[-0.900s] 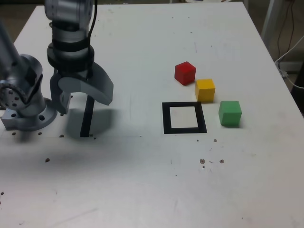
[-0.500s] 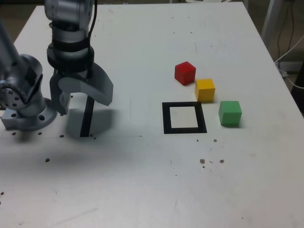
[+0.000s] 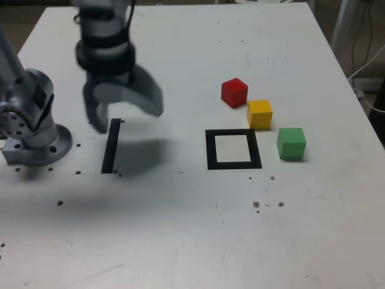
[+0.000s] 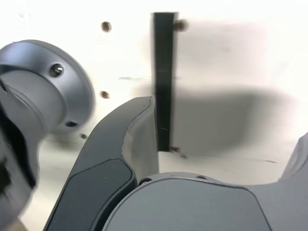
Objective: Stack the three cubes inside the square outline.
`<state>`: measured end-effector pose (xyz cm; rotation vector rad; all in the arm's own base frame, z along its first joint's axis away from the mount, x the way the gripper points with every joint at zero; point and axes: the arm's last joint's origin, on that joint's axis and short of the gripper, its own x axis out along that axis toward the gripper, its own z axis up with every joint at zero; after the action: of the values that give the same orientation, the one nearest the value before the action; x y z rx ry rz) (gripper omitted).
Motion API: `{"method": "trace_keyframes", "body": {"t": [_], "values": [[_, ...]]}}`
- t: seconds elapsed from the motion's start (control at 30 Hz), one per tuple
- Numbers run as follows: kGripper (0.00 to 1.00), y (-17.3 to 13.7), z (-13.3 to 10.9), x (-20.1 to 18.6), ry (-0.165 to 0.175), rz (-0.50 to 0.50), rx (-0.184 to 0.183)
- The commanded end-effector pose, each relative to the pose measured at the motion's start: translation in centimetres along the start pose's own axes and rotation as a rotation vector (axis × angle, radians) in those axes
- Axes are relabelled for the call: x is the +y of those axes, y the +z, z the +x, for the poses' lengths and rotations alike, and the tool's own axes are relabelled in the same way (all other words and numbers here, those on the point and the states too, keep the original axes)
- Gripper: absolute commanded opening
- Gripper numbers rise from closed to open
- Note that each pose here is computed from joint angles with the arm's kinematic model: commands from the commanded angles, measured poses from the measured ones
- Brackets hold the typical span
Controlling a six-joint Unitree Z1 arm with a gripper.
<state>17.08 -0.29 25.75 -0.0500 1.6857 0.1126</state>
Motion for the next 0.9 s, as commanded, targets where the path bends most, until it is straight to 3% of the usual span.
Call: {"method": "trace_keyframes", "body": {"t": [0.0,0.13,0.37,0.87], "values": [[1.0,1.2,-1.1,0.4,-0.005,-0.03,-0.012],[1.0,3.3,-2.7,1.4,-0.019,-0.087,-0.022],[0.99,8.1,-3.7,3.4,-0.057,-0.197,0.004],[0.99,15.6,-3.1,7.9,-0.056,-0.295,0.081]]}}
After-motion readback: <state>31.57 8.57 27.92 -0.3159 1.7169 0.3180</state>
